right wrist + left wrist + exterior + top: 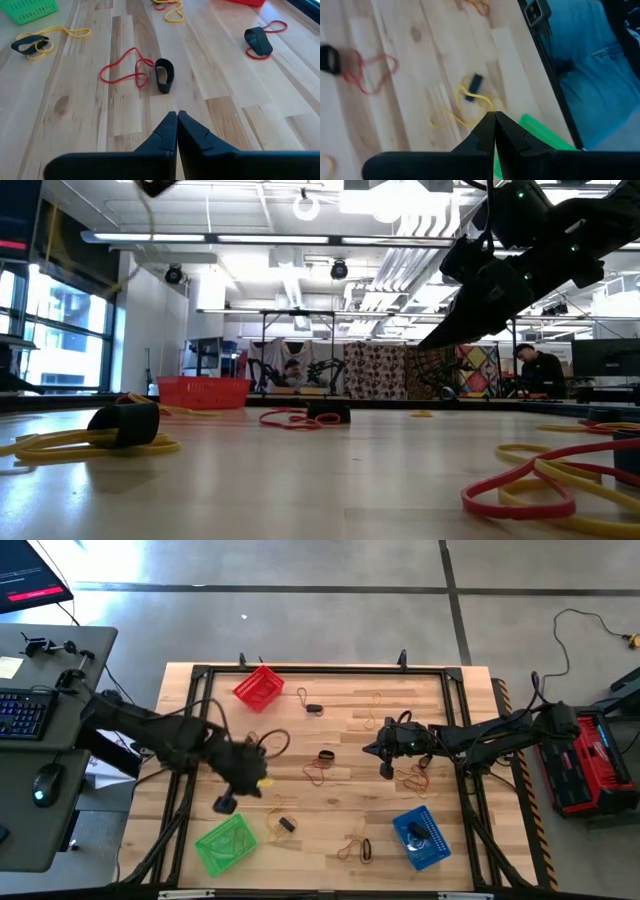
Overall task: Sort rubber bands into baskets
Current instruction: Put the yellow rubber band into the green basket
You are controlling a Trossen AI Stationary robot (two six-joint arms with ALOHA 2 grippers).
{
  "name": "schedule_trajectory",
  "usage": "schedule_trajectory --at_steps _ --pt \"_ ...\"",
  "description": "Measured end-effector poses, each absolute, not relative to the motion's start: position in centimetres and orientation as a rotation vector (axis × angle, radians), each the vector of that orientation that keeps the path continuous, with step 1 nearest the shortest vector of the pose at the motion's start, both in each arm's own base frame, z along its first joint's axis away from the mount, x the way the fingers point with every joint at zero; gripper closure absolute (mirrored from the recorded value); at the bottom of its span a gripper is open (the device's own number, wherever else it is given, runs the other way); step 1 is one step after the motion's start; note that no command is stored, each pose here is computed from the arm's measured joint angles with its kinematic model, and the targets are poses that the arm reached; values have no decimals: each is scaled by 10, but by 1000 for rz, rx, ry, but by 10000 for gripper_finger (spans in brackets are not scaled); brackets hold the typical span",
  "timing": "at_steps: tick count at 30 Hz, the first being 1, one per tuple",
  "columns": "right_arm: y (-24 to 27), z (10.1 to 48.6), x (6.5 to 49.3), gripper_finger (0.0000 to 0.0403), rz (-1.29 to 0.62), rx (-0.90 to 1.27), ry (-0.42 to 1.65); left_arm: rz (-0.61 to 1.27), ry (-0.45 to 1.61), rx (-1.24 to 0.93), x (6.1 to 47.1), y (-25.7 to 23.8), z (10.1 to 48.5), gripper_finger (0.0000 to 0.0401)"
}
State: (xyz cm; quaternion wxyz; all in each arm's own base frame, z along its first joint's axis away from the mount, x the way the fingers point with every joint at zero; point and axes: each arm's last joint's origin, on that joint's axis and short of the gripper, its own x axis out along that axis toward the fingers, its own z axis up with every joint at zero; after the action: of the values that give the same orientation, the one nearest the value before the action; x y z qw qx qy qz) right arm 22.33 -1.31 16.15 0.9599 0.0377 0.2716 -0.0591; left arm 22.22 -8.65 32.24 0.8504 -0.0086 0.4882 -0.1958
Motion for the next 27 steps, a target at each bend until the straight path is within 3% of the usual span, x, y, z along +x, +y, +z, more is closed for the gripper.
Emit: schedule_trajectory --at_steps 14,27 --pt "-13 161 223 402 -120 76 553 -281 1163 -167 187 -138 318 401" --pt "-13 161 223 402 -120 76 553 -231 1145 -184 171 -157 318 401"
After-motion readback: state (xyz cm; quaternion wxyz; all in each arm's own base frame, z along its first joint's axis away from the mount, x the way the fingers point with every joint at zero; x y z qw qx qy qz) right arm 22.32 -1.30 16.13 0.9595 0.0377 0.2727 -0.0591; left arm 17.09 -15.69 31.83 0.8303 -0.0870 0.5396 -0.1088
